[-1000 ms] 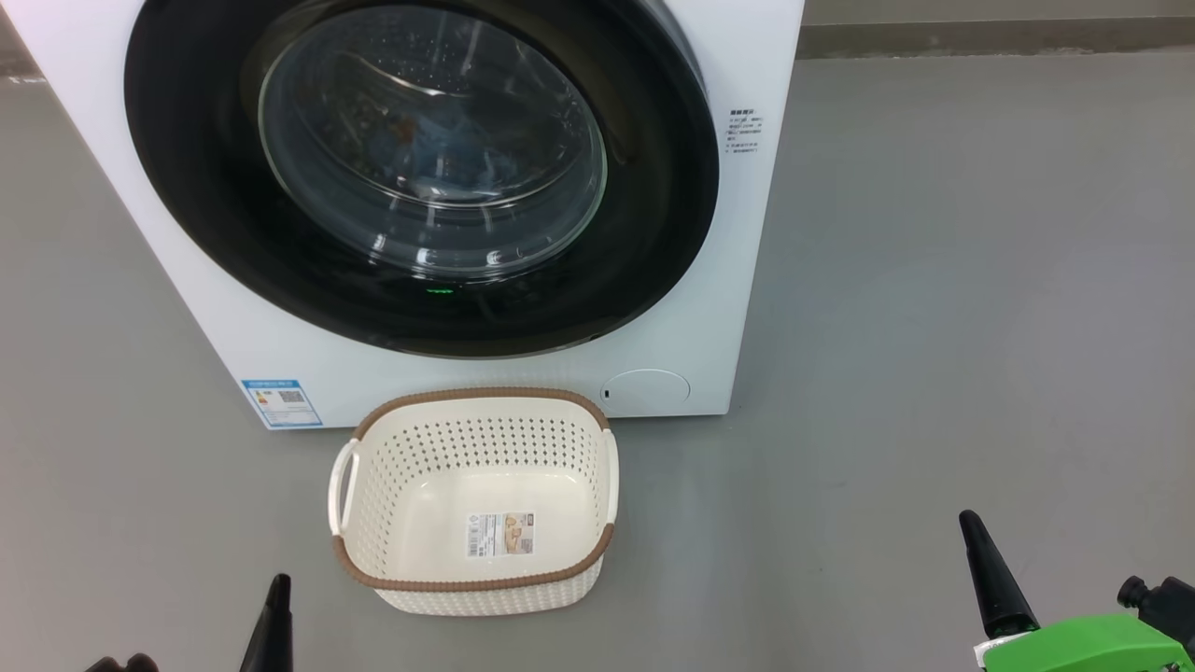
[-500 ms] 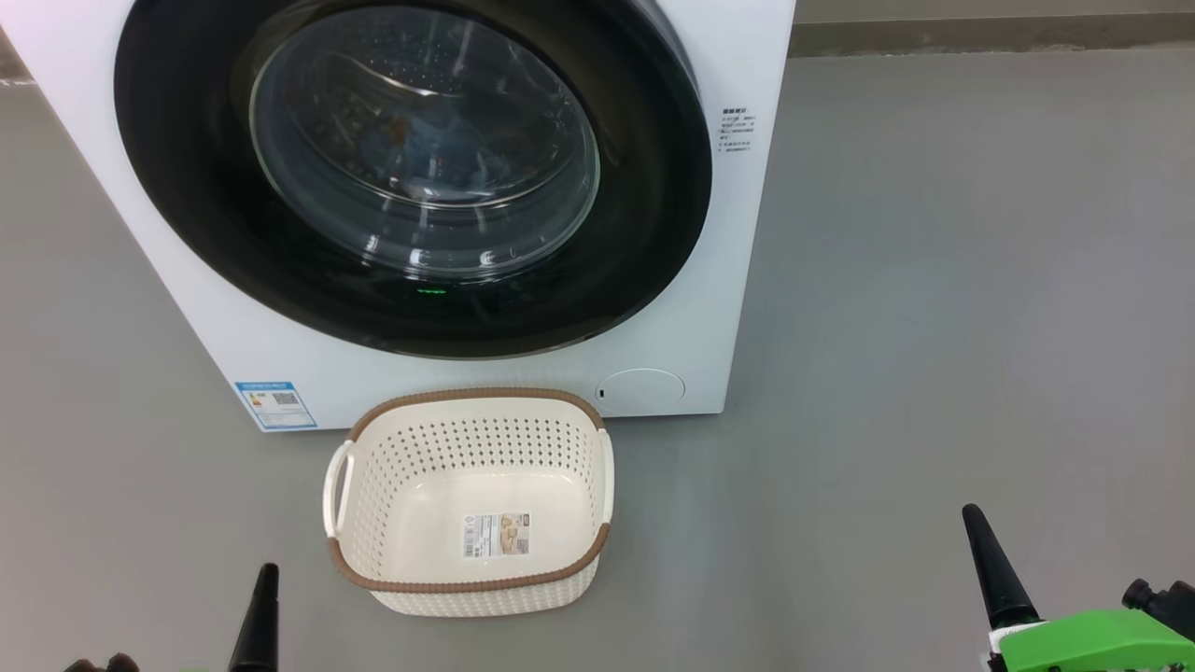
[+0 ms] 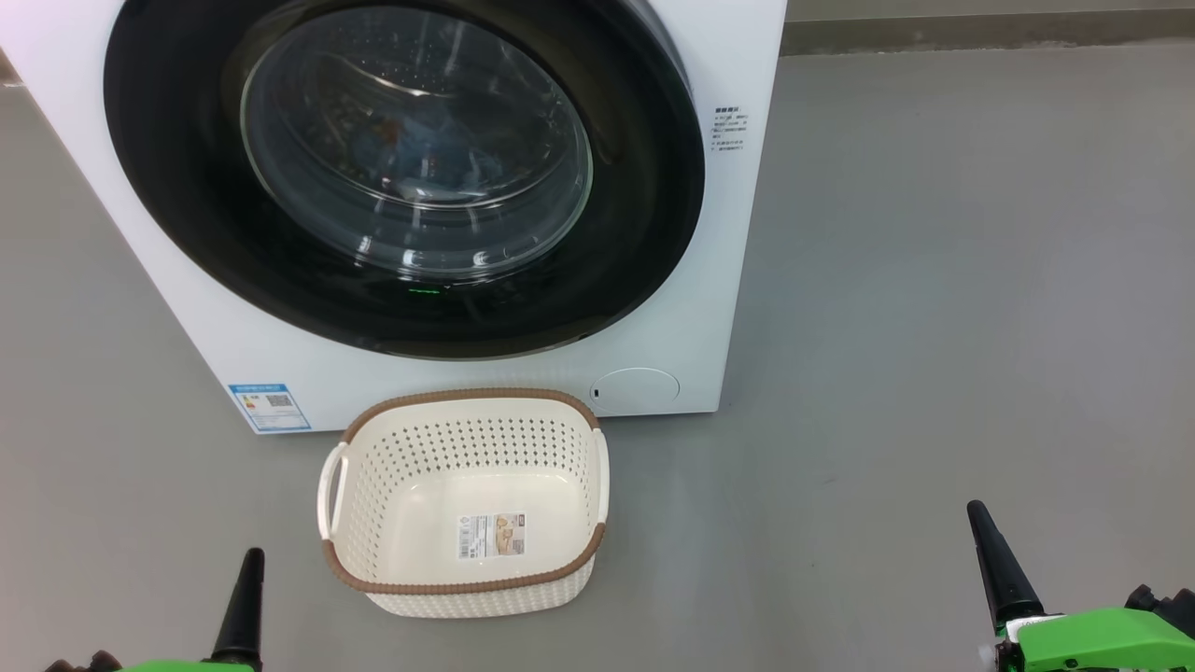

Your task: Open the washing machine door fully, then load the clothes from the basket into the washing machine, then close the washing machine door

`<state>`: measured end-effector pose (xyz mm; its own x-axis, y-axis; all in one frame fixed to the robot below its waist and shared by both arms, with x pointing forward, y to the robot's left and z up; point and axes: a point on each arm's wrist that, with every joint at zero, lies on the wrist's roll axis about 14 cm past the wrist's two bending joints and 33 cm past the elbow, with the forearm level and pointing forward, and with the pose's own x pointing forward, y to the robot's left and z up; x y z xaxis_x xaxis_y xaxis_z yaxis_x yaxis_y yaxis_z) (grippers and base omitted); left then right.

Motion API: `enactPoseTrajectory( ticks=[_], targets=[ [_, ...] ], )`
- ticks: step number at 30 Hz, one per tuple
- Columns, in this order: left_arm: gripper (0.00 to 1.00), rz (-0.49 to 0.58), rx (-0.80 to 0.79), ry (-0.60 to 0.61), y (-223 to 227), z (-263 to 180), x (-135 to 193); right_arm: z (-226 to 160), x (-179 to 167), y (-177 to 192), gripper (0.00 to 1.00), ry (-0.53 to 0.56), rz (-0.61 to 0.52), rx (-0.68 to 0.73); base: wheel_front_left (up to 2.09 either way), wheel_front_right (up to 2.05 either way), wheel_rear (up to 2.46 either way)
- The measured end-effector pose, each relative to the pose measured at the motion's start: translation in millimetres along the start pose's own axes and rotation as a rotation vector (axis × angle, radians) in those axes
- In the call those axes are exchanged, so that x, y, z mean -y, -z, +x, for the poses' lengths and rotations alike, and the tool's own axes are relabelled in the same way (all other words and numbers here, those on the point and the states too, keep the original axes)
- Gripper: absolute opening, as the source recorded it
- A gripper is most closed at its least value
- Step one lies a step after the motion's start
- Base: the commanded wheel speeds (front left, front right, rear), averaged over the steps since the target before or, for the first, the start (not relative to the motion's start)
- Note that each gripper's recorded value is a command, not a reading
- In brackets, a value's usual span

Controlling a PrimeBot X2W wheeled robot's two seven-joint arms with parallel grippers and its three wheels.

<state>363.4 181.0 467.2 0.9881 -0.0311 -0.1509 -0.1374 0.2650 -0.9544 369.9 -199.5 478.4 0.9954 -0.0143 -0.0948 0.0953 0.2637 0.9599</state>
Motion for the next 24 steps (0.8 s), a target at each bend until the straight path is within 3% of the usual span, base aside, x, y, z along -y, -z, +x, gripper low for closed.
enactPoseTrajectory(
  ticks=[24],
  targets=[
    [0.0,-0.264,0.012,0.065,-10.2,9.8,12.7,5.0,-2.2,-7.5,0.0,-0.018,0.263,0.019,0.0,0.0,0.0]
  ],
)
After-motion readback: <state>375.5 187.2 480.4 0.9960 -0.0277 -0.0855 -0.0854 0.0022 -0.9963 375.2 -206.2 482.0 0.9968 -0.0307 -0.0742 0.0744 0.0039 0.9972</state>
